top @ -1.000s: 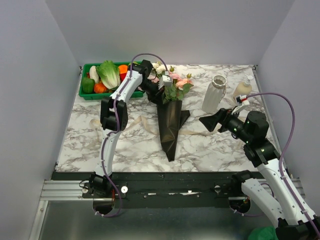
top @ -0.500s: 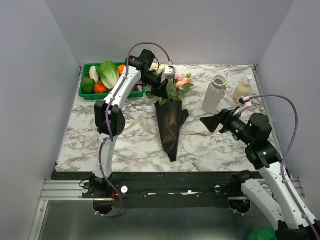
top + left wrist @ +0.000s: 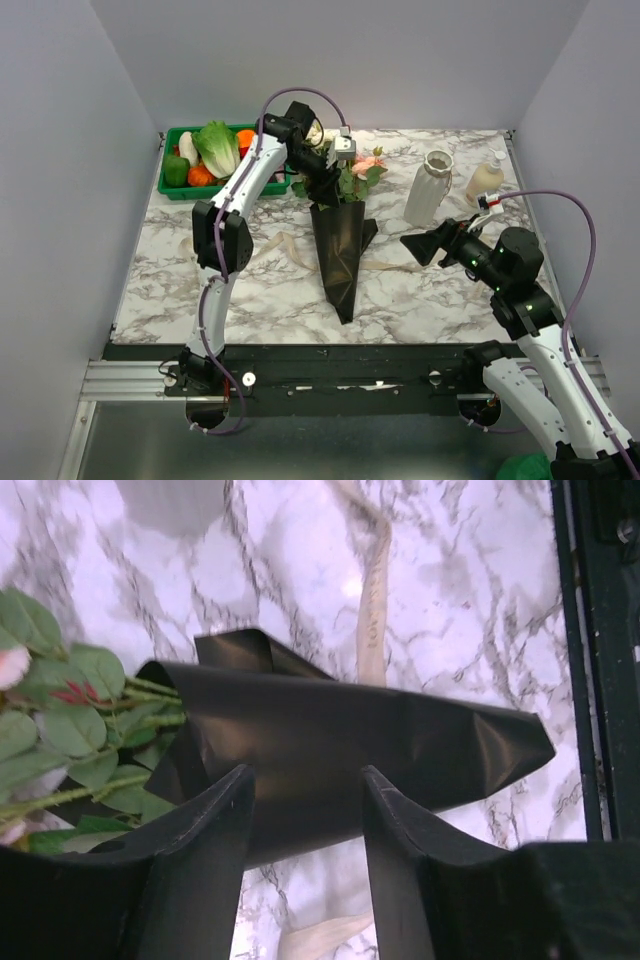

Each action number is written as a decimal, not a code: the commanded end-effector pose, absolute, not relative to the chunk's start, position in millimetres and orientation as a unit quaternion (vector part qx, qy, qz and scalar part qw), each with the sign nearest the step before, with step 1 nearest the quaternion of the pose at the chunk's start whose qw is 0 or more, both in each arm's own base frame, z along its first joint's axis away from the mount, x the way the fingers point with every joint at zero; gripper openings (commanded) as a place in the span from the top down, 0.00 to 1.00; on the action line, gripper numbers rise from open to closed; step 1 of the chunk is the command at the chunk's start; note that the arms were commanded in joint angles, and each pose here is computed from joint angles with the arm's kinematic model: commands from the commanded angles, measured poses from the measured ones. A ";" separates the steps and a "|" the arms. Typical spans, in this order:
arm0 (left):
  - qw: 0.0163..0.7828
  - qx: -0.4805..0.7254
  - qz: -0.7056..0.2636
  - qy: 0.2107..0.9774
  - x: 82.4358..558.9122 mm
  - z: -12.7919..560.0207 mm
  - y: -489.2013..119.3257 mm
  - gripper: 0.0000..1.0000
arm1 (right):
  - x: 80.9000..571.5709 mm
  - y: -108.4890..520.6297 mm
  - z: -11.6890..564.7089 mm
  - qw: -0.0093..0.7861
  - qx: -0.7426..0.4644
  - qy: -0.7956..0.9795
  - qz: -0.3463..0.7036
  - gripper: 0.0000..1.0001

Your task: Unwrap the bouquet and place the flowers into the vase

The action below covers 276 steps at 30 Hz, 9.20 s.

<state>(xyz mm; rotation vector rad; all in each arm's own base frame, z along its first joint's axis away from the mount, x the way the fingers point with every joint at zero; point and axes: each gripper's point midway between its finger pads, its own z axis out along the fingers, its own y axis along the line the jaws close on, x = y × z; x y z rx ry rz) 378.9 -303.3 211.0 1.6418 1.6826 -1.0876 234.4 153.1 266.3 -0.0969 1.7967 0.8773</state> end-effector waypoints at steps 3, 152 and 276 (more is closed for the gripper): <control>0.149 0.576 -0.396 0.699 375.6 135.9 -269.7 0.41 | 233.5 156.1 265.7 0.537 -0.055 0.754 0.373 0.03; 0.195 0.495 -0.557 0.638 348.9 216.3 -295.4 1.00 | 229.3 169.0 259.2 0.516 -0.070 0.750 0.408 0.05; 0.082 0.596 -0.314 0.735 326.6 142.2 -308.4 0.01 | 166.3 157.7 319.9 0.586 0.087 0.788 0.167 0.16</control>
